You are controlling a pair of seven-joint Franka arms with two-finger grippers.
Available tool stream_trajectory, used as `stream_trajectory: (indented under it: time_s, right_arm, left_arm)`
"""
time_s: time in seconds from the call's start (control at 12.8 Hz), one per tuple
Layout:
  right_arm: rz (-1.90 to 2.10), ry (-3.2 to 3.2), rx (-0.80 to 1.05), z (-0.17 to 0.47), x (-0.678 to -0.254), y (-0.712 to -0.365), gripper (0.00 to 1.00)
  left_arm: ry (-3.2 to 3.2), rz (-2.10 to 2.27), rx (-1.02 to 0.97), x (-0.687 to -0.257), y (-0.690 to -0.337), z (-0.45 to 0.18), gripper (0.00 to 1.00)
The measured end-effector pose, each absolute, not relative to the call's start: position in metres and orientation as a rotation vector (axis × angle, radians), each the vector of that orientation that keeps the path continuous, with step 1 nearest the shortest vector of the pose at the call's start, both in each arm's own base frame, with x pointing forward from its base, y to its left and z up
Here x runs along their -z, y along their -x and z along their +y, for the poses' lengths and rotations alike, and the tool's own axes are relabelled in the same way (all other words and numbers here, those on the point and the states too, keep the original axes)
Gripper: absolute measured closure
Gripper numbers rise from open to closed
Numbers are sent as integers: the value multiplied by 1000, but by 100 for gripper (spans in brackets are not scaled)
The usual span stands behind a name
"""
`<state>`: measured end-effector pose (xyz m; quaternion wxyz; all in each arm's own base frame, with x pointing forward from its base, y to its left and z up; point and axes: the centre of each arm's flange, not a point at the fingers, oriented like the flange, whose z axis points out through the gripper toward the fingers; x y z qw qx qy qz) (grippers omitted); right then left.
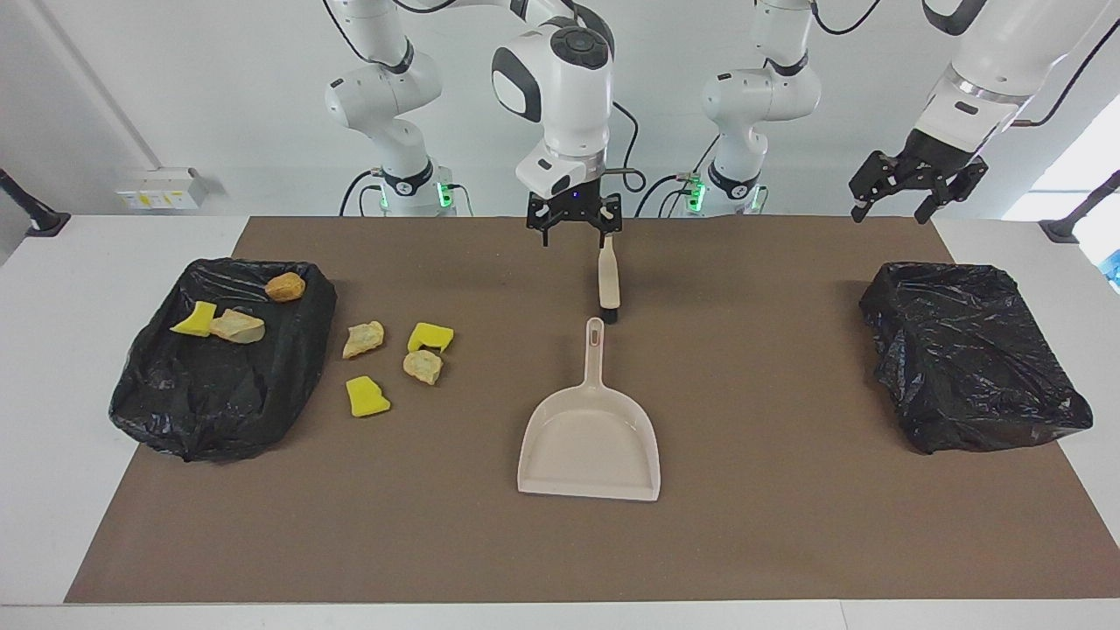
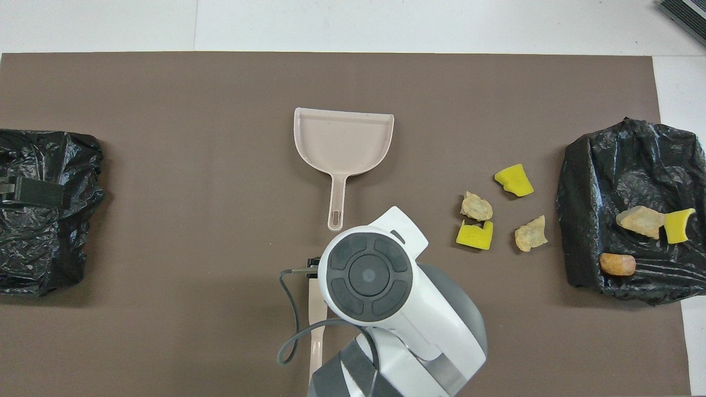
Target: Sweep and dump trash in bin
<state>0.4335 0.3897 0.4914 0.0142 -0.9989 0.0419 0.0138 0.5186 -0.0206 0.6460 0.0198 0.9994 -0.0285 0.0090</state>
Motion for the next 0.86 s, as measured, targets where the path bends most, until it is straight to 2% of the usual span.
stream_trajectory:
  time_s: [0.47, 0.86]
  right_arm:
    - [152, 3043, -19, 414, -437, -378, 0]
    - [169, 3045, -26, 432, -406, -345, 0]
  left_arm:
    - [-3101, -88, -28, -646, -519, -21, 0]
    - [-3101, -88, -28, -646, -519, -21, 0]
